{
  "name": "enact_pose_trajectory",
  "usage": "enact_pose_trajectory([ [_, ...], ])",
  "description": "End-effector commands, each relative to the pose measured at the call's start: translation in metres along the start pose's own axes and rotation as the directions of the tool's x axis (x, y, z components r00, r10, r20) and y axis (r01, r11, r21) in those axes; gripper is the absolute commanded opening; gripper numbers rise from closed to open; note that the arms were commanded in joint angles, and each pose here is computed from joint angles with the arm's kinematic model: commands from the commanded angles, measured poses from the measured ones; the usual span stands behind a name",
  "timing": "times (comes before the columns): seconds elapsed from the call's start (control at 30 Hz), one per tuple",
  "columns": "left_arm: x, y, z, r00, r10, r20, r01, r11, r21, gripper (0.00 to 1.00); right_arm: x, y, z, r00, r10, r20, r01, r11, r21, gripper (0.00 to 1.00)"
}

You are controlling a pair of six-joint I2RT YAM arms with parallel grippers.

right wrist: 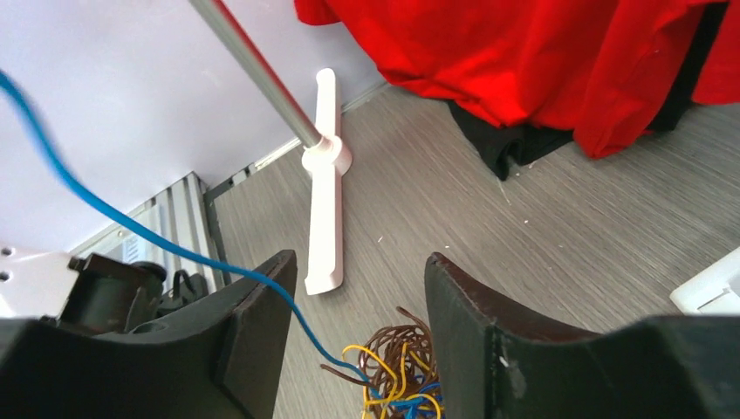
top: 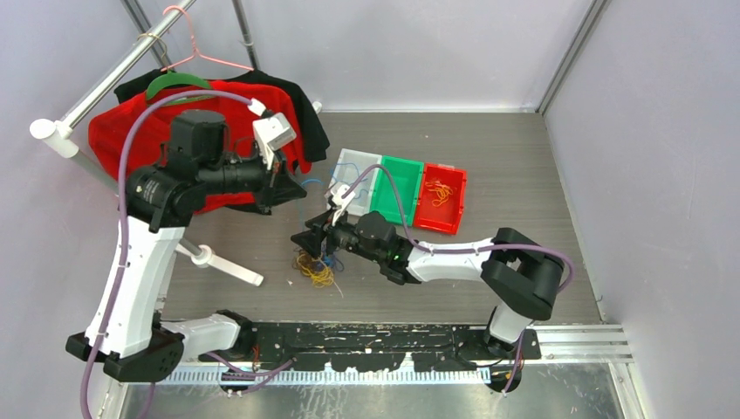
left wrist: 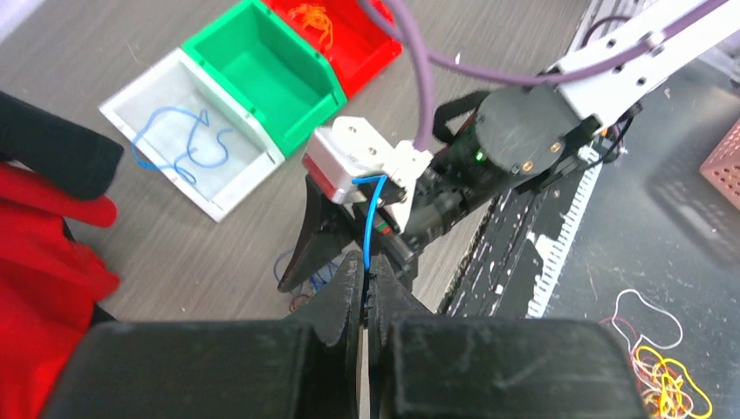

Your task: Untangle the cables

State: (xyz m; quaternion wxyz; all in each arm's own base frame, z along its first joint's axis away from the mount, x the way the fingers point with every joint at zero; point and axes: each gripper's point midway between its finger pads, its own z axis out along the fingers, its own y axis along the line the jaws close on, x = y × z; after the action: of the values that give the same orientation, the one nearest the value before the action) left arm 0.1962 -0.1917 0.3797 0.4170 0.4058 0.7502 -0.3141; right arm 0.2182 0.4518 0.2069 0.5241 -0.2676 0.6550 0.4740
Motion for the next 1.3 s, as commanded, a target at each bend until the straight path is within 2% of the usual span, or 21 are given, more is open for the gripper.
enact_pose_trajectory([
  [0.0, -0.041, -0.016, -0.020, 0.991, 0.040, 0.125, -0.043, 0.999, 0.018, 0.00, -0.036, -0.001, 0.012, 0.989, 0.017, 0.149, -0.022, 0.999, 0.033, 0.58],
  [0.13, -0.073, -0.027, -0.040, 0.969, 0.098, 0.225, -0.102, 0.995, 0.009, 0.00, -0.012, -0.010, 0.012, 0.994, 0.030, 0.105, -0.036, 0.998, 0.053, 0.54],
  [0.3, -0.109, -0.040, -0.062, 0.916, 0.177, 0.360, -0.184, 0.983, -0.015, 0.00, 0.021, -0.024, 0.004, 0.998, 0.044, 0.051, -0.048, 0.995, 0.091, 0.53],
  [0.47, -0.137, -0.037, -0.080, 0.852, 0.256, 0.457, -0.226, 0.967, -0.120, 0.00, 0.065, -0.047, -0.022, 0.999, 0.052, -0.008, -0.050, 0.985, 0.167, 0.52],
  [0.53, -0.151, -0.031, -0.091, 0.809, 0.304, 0.502, -0.234, 0.952, -0.199, 0.00, 0.081, -0.055, -0.035, 0.998, 0.053, -0.037, -0.045, 0.980, 0.195, 0.53],
  [0.7, -0.198, -0.013, -0.135, 0.645, 0.477, 0.597, -0.212, 0.862, -0.460, 0.00, 0.105, -0.068, -0.058, 0.996, 0.052, -0.075, -0.033, 0.970, 0.242, 0.56],
  [0.87, -0.242, -0.015, -0.196, 0.436, 0.606, 0.665, -0.116, 0.771, -0.626, 0.00, 0.115, -0.071, -0.063, 0.993, 0.055, -0.101, -0.029, 0.968, 0.248, 0.59],
  [1.1, -0.280, -0.035, -0.265, 0.202, 0.696, 0.689, 0.002, 0.703, -0.711, 0.00, 0.125, -0.071, -0.066, 0.991, 0.062, -0.115, -0.031, 0.967, 0.253, 0.61],
  [1.27, -0.298, -0.056, -0.307, 0.057, 0.739, 0.671, 0.050, 0.669, -0.742, 0.00, 0.130, -0.072, -0.071, 0.989, 0.059, -0.134, -0.022, 0.965, 0.261, 0.61],
])
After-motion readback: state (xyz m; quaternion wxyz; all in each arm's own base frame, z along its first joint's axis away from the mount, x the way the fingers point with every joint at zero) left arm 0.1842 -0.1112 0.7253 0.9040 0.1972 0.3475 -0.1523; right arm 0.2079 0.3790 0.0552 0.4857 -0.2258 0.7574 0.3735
